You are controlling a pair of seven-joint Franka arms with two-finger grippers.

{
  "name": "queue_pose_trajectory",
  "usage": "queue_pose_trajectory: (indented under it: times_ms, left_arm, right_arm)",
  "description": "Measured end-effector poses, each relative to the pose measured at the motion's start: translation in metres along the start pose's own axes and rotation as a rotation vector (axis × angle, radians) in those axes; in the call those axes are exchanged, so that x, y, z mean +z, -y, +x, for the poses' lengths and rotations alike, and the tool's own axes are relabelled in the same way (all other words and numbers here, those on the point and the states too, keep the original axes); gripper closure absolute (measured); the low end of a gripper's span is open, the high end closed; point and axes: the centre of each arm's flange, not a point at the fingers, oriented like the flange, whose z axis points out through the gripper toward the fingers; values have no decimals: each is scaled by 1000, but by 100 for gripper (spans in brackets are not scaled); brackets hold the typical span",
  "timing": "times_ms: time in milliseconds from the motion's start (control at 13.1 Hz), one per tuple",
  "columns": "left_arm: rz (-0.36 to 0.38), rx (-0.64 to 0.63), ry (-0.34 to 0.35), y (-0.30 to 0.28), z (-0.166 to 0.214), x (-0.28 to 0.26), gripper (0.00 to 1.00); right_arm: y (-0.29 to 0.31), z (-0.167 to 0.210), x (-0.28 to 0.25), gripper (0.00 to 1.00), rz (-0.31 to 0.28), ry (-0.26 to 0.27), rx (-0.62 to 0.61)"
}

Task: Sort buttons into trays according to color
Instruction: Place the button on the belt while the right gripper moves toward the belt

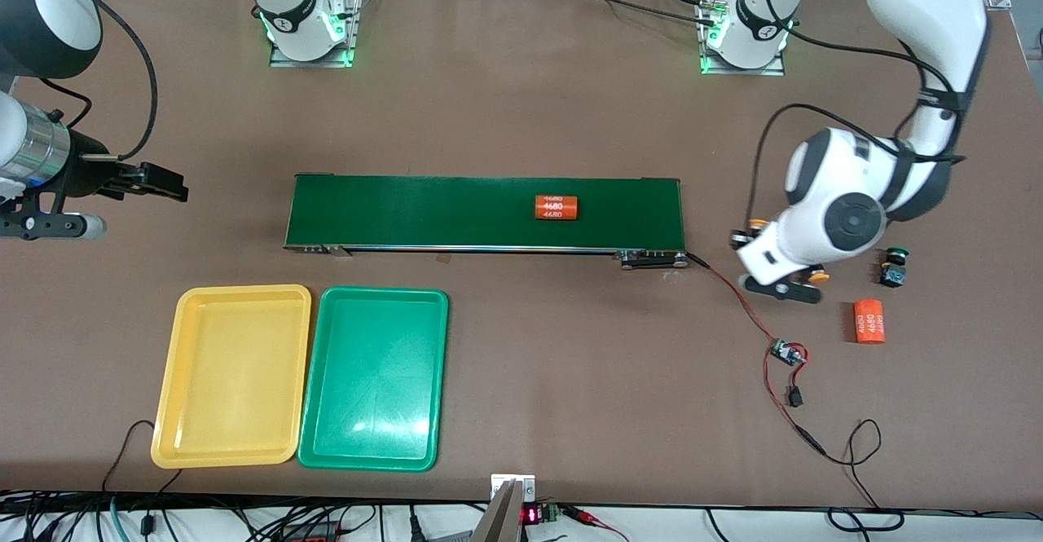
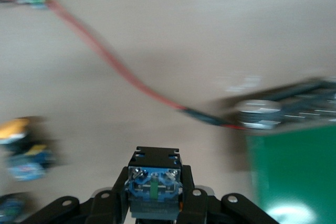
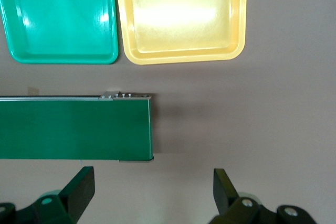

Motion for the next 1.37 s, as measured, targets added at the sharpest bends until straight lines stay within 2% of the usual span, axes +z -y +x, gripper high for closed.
queue_pose_trajectory:
  times_ms: [152,381,610,914,1143,1371]
  left_arm:
    - [-47,-12,10,-62,-9,-3,59]
    - [-64,-71,39,-136,-29,10,59]
    - [-90,-102,-2,-164,-33,36,59]
    - [-130,-123,-54,-162,-30,66,55]
    - [-126,-146,-96,-149,-24,37,26]
    - [-73,-192,-90,-118,-23,-40,0]
  right_arm:
    - [0,-2,2,0,0,18,-1]
    - [2,-3,5,0,-1,29,-3]
    - [5,-8,11,0,0,33,-8]
    - [9,-40,37,0,7,-48,-18]
    - [5,-81,66,0,12,-113,-16]
    - [15,-111,84,0,15,-143,-25]
